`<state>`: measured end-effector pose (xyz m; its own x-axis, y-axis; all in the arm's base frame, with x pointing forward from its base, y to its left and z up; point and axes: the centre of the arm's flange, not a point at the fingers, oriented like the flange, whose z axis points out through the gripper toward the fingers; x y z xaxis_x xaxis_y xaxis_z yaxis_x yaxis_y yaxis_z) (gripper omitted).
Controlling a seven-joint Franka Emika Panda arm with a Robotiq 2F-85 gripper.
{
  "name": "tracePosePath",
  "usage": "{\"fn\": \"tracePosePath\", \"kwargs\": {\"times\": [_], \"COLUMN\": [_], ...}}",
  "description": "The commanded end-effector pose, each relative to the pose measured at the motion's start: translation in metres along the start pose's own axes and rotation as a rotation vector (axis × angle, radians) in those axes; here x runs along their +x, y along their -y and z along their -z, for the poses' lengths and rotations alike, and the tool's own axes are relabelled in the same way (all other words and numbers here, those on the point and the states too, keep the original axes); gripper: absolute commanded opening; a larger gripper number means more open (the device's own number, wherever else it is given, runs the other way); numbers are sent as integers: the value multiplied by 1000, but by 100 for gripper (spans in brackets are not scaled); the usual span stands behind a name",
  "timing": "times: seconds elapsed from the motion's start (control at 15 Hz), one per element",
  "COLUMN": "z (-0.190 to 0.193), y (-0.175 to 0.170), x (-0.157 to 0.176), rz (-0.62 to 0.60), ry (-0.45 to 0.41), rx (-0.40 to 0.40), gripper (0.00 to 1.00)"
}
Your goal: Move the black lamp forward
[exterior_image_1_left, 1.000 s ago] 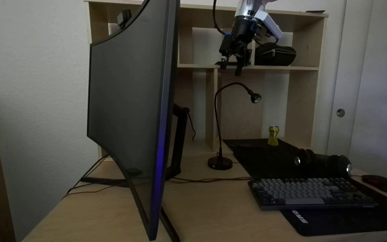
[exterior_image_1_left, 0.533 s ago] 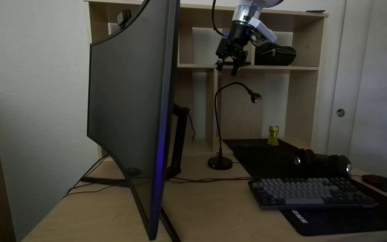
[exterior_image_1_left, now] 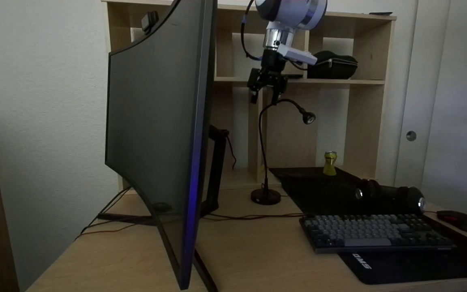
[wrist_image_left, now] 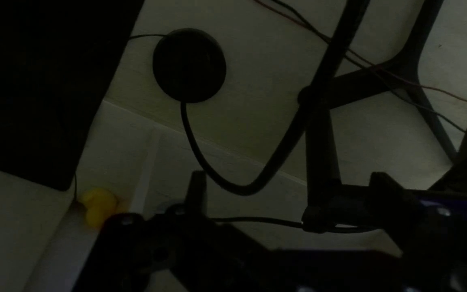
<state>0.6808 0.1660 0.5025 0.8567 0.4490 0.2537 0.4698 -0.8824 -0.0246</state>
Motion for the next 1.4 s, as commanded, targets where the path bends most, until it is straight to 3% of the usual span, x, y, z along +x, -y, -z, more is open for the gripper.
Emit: {"fn": "tracePosePath", "kwargs": {"times": [0.0,0.07,0.13,0.33,0.4,0.47,1.13,1.2,1.33], "z": [-35,-43,-33,-43,-42,-43,-44,-44,-44], "y": [-5,-5,2,2,0,0,-3,-1,2], "x": [35,38,14,16,15,14,6,5,1], "rz": [-92,-106,-75,-81,-81,-83,-92,-86,-77], "ry": [50,57,36,42,45,49,80,99,155], "rx": [-72,-85,-58,-59,-53,-54,-58,-38,-25], "gripper": [100,100,100,100,75,74,5,0,0]}}
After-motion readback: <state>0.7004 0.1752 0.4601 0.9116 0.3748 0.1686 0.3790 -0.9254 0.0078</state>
